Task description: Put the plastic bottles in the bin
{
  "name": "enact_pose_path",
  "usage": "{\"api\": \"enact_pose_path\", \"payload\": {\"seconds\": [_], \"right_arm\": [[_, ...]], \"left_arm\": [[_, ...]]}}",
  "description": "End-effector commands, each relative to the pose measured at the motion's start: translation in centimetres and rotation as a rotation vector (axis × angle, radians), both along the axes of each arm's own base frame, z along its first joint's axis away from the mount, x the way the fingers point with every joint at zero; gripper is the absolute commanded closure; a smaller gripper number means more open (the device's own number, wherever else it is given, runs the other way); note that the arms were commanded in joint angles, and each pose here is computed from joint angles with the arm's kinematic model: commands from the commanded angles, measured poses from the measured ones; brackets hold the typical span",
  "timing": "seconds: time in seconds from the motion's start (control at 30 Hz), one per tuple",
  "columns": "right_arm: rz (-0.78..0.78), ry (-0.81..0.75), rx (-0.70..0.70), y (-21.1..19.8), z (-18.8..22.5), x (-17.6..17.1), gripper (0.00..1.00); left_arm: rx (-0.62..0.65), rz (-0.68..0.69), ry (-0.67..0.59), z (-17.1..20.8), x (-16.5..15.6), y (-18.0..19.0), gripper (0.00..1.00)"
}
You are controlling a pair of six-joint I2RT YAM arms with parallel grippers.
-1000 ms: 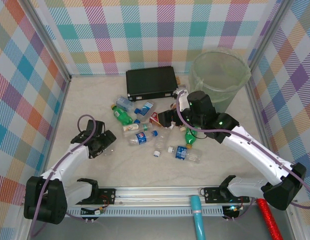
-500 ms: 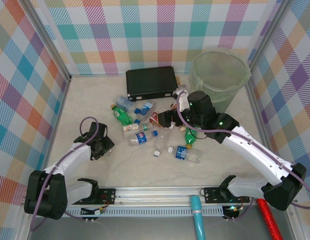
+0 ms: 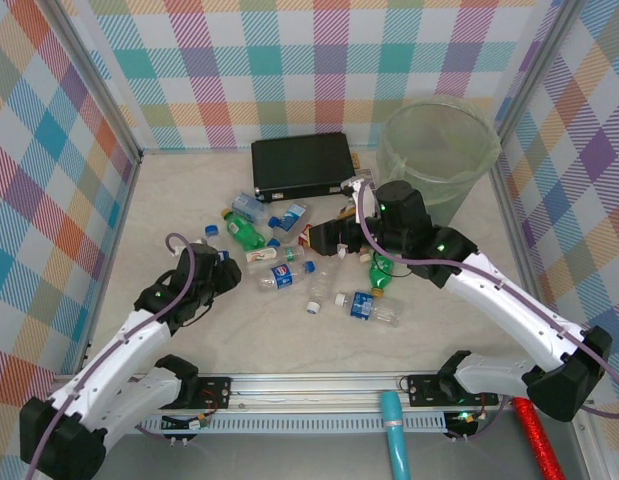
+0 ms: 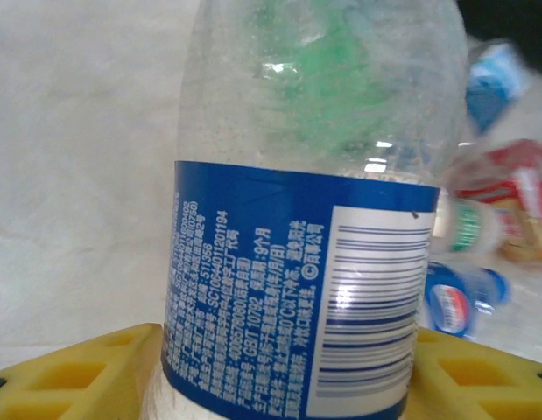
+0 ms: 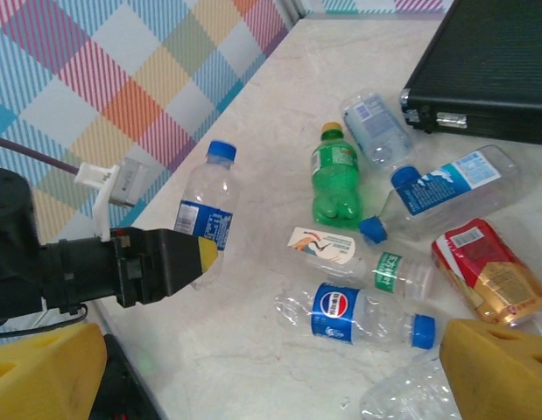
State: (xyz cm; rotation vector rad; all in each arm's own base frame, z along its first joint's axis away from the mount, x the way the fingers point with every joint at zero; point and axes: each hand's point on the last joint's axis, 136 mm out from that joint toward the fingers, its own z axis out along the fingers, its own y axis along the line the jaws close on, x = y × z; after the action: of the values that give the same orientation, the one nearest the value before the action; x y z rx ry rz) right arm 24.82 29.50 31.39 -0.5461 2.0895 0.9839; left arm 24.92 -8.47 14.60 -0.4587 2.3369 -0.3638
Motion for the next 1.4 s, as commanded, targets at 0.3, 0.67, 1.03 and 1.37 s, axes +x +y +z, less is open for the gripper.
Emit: {"api": "enact_pose_path", "payload": {"seconds": [0.3,0.67,1.03,1.37], "right_arm": [[0.137,0.129,0.133,4.0,2.2,-0.5,0.24],[0.178,0.263,0.153,6.4,0.4,0.7,0.34],[0.202,0.321,0.144,7.6,-1.1,1.2,0.59],[0.135,0.25,0.121,5.9,0.2,1.9,0.69]], "left_arm": [[0.046,-0.4,-0.282,7.4,-1.4,-8.7,0.43],[0.054,-0.587,-0.387,9.6,-3.8,-13.5,0.43],[0.043,-0.622,-0.389,9.9,-4.3,-14.3,0.4],[0.096,-0.542,-0.385,10.2,-3.4,-13.0,0.05]]}}
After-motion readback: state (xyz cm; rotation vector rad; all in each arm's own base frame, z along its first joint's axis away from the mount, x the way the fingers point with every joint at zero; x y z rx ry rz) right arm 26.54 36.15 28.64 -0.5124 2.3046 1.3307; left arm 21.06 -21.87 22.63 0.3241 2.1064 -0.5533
